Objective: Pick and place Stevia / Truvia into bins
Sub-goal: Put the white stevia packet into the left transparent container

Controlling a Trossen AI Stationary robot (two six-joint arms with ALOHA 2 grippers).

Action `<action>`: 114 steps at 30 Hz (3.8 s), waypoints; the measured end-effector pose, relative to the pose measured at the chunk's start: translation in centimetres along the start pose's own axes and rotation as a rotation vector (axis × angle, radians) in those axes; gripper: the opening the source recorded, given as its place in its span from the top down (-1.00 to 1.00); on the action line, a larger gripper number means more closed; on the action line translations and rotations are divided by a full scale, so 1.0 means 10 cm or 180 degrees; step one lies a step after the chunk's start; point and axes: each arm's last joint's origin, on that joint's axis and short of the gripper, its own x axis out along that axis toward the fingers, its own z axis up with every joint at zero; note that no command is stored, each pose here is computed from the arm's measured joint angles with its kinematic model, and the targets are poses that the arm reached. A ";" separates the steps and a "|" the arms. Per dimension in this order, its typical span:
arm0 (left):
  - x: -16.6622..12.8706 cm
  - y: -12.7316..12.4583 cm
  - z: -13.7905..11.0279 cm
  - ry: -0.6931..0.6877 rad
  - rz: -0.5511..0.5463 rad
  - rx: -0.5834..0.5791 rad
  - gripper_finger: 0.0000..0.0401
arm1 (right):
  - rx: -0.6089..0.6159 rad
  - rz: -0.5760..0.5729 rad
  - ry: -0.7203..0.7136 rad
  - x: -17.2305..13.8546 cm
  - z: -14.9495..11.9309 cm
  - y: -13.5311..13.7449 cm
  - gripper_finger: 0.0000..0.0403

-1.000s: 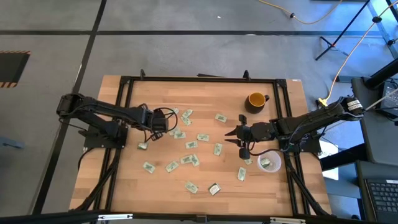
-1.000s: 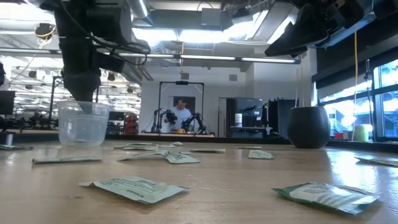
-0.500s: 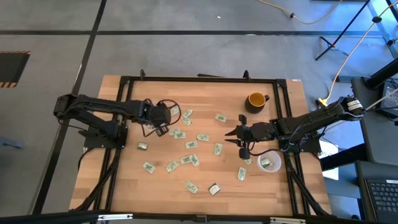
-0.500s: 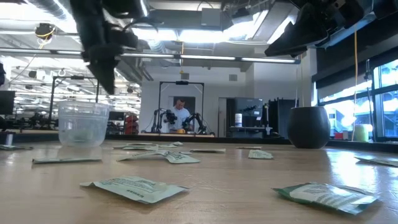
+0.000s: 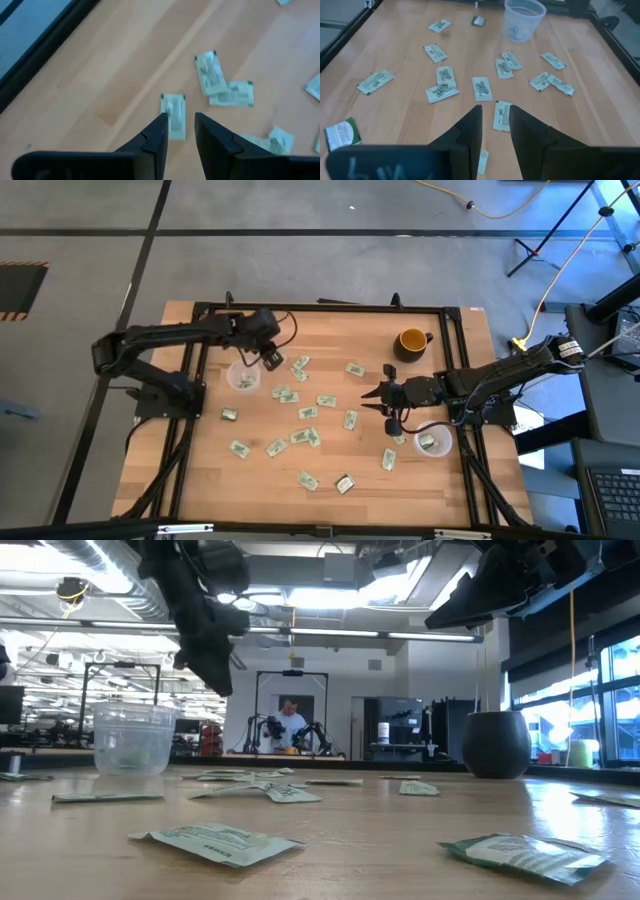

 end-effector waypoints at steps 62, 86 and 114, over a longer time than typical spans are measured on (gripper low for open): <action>-0.13 -0.11 -0.06 0.0052 -0.0481 0.0315 0.98 | 0.0017 0.0001 0.0007 0.00 0.00 0.00 0.50; -0.34 -0.28 -0.88 0.0782 -0.0149 0.0122 0.84 | 0.0029 0.0000 -0.0021 0.00 0.01 0.00 0.50; -0.76 -0.78 -0.71 0.0002 -0.1293 0.1042 0.77 | 0.0027 0.0001 -0.0015 0.00 0.00 0.00 0.50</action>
